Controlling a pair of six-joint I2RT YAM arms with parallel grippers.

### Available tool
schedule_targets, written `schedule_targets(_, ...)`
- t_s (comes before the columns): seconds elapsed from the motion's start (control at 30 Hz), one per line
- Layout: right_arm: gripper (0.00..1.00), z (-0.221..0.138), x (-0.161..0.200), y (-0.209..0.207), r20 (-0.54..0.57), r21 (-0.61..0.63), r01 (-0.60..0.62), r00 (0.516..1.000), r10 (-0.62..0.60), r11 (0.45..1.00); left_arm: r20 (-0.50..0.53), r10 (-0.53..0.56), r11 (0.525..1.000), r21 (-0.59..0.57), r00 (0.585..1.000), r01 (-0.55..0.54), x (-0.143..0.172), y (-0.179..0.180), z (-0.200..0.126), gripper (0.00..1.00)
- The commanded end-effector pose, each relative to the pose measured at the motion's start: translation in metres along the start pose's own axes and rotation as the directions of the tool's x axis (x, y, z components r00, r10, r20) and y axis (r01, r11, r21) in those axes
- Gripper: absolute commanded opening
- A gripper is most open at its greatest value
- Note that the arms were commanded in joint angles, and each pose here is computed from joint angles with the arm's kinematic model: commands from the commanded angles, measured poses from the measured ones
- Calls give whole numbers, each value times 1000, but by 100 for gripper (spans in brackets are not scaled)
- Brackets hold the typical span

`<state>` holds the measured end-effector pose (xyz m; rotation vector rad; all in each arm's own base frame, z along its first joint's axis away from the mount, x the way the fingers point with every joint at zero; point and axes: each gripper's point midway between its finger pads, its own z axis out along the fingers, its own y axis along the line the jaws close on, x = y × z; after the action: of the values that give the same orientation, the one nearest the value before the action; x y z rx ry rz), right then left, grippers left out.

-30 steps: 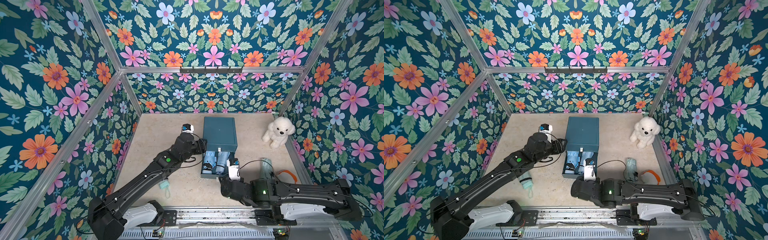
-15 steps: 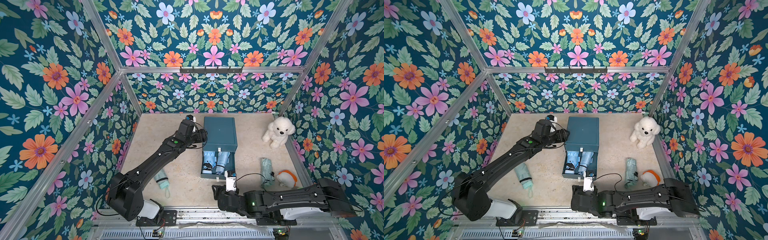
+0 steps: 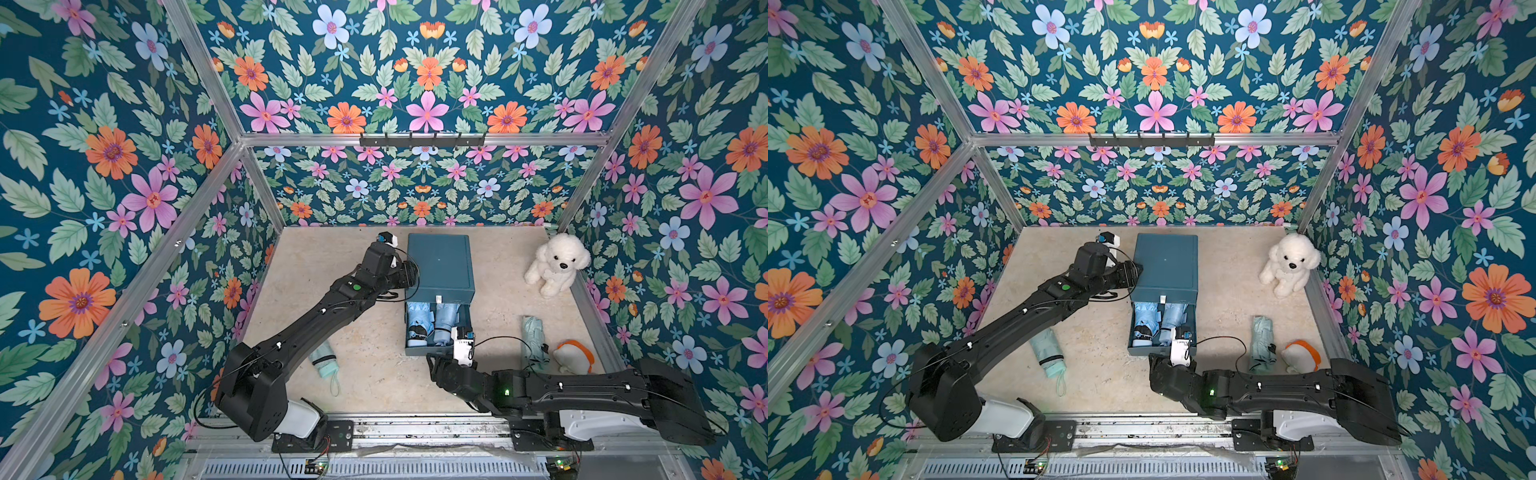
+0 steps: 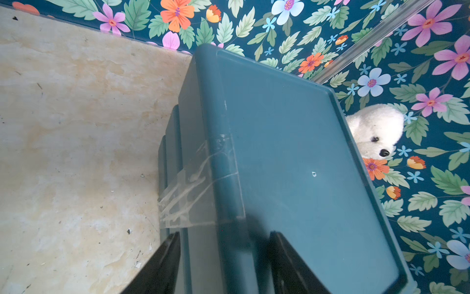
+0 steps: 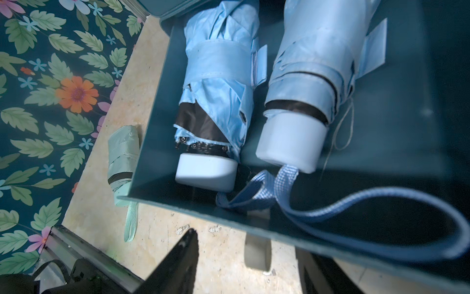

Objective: Place the umbrella in the drawer by color
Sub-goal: Close the drawer in the storage box.

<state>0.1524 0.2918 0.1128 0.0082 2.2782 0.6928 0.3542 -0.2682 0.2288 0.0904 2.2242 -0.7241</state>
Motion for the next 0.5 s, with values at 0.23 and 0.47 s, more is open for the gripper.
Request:
schedule_targets(0.23, 62, 2, -43, 8, 159, -103, 36, 987, -20, 994, -115, 48, 994, -90, 992, -58, 40, 25, -10, 56)
schedule_targets(0.47, 62, 21, -74, 14, 229, -180, 53, 973, -10, 982, -131, 66, 993, -88, 989, -78, 44, 27, -6, 52)
